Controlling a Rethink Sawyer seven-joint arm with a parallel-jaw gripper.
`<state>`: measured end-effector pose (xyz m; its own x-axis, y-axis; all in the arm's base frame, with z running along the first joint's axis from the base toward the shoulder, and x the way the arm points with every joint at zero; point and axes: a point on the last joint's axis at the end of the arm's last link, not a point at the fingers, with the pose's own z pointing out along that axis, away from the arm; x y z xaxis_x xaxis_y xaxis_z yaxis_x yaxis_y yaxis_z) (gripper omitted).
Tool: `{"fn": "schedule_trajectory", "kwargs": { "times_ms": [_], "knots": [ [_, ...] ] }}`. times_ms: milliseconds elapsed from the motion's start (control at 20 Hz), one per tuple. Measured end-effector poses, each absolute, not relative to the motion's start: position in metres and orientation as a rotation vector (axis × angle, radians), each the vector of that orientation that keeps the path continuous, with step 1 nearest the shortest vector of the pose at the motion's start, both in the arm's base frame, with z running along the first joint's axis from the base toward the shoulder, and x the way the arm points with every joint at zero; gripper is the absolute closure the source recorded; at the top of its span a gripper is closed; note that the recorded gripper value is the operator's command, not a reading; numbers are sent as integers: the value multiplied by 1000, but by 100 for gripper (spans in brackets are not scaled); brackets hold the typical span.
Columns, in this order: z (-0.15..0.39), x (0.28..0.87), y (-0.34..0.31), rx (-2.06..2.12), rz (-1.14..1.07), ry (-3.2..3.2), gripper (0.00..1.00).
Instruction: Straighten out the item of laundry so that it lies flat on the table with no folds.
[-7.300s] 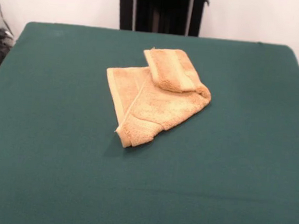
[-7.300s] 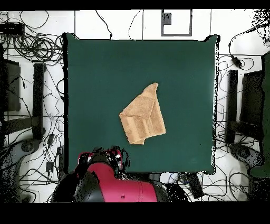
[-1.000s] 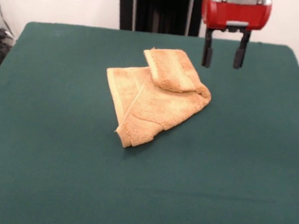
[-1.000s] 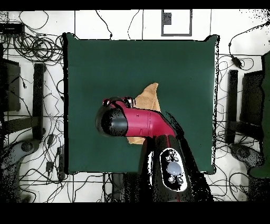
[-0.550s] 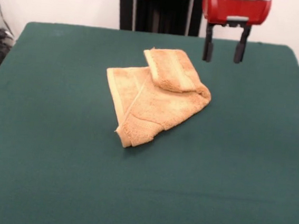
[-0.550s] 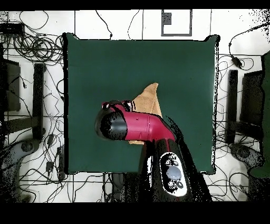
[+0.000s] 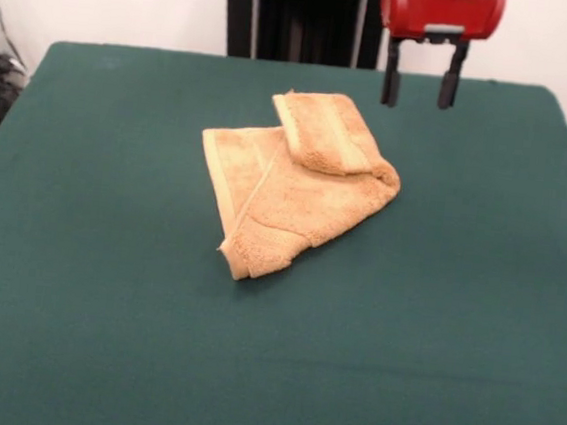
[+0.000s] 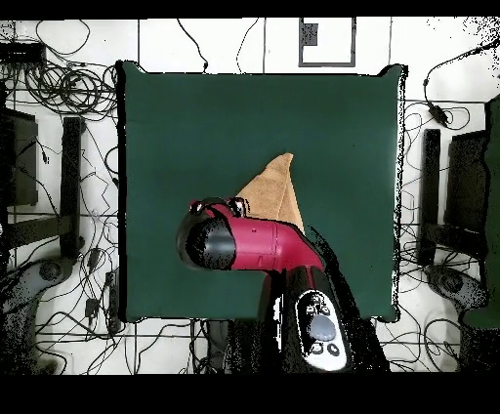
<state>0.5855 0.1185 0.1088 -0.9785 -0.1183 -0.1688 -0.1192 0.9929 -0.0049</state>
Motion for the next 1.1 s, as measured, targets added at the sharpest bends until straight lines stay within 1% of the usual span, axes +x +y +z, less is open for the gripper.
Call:
{"fn": "schedule_trajectory", "kwargs": {
  "times_ms": [750, 1100],
  "knots": [
    [118, 595, 119, -198, -32, 3001, 0],
    [138, 622, 110, -186, -38, 3047, 0]
  ]
}}
